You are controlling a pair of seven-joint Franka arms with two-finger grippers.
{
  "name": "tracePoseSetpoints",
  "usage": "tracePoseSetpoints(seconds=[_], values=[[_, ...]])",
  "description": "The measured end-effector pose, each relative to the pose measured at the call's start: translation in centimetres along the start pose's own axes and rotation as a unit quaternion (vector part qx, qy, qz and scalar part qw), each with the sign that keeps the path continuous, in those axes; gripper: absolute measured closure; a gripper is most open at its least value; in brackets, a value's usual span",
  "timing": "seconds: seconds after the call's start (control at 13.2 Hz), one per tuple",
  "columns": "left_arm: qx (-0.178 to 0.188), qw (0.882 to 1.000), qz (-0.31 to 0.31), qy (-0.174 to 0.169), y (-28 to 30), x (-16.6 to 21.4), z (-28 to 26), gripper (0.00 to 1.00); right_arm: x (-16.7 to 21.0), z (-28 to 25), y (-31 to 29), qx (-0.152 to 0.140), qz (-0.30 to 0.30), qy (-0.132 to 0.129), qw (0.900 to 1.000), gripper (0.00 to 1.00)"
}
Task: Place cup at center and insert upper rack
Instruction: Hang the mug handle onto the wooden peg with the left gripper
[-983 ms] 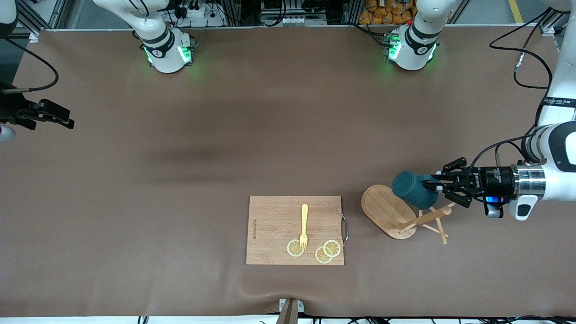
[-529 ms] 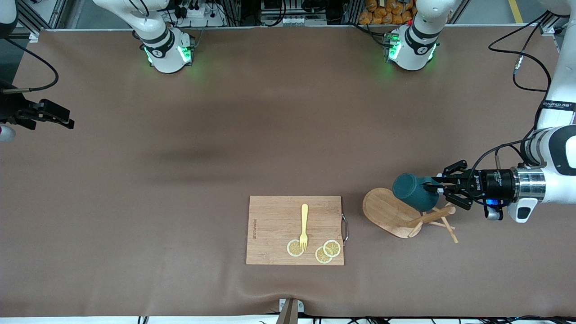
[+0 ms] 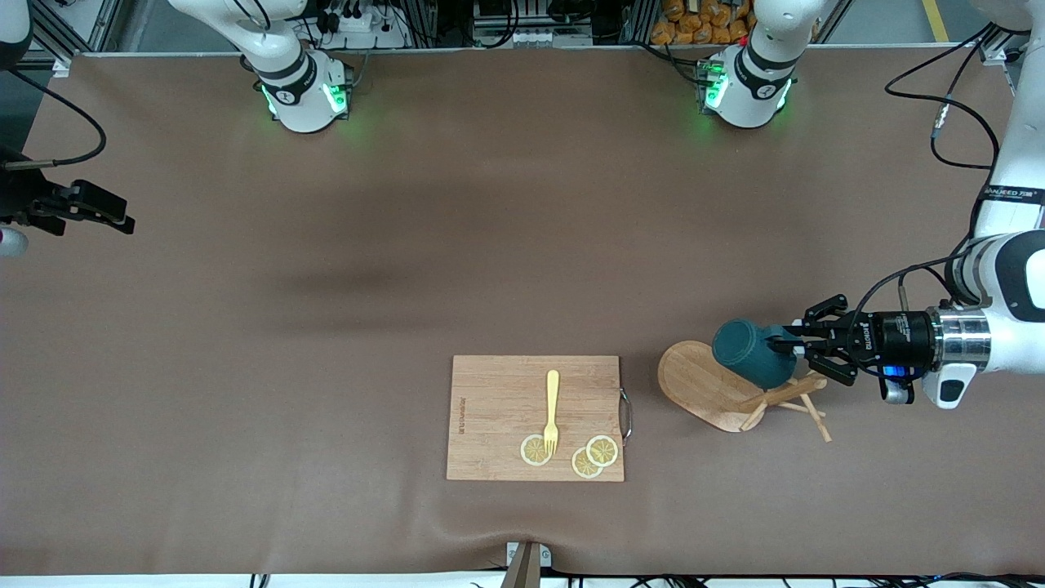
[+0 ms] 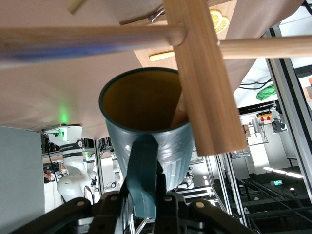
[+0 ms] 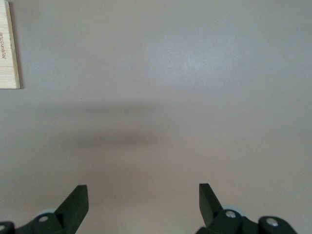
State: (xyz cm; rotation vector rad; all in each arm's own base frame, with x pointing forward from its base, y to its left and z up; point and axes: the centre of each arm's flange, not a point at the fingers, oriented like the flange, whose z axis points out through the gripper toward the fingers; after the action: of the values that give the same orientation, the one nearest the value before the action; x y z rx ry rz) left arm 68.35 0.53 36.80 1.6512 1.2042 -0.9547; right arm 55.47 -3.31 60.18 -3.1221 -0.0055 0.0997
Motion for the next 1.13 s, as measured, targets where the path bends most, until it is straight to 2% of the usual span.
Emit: tracePoseSetpoints(seconds=[0.98,1.06,1.13], values=[[-0.01,1.0,-0.005,-0.006,0.3,1.4,-0.7,0.79,0.0,0.0,0.0,0.0,0.0,0.0,1.0,0.0],[-0.01,1.0,-0.006,-0.007,0.3,1.6,-0.7,0.74,0.0,0.0,0.0,0.0,0.0,0.0,1.0,0.0],[-0.01,1.0,-0.006,-0.008,0.3,1.6,-0.6,0.63,0.0,0.0,0.0,0.0,0.0,0.0,1.0,0.0]])
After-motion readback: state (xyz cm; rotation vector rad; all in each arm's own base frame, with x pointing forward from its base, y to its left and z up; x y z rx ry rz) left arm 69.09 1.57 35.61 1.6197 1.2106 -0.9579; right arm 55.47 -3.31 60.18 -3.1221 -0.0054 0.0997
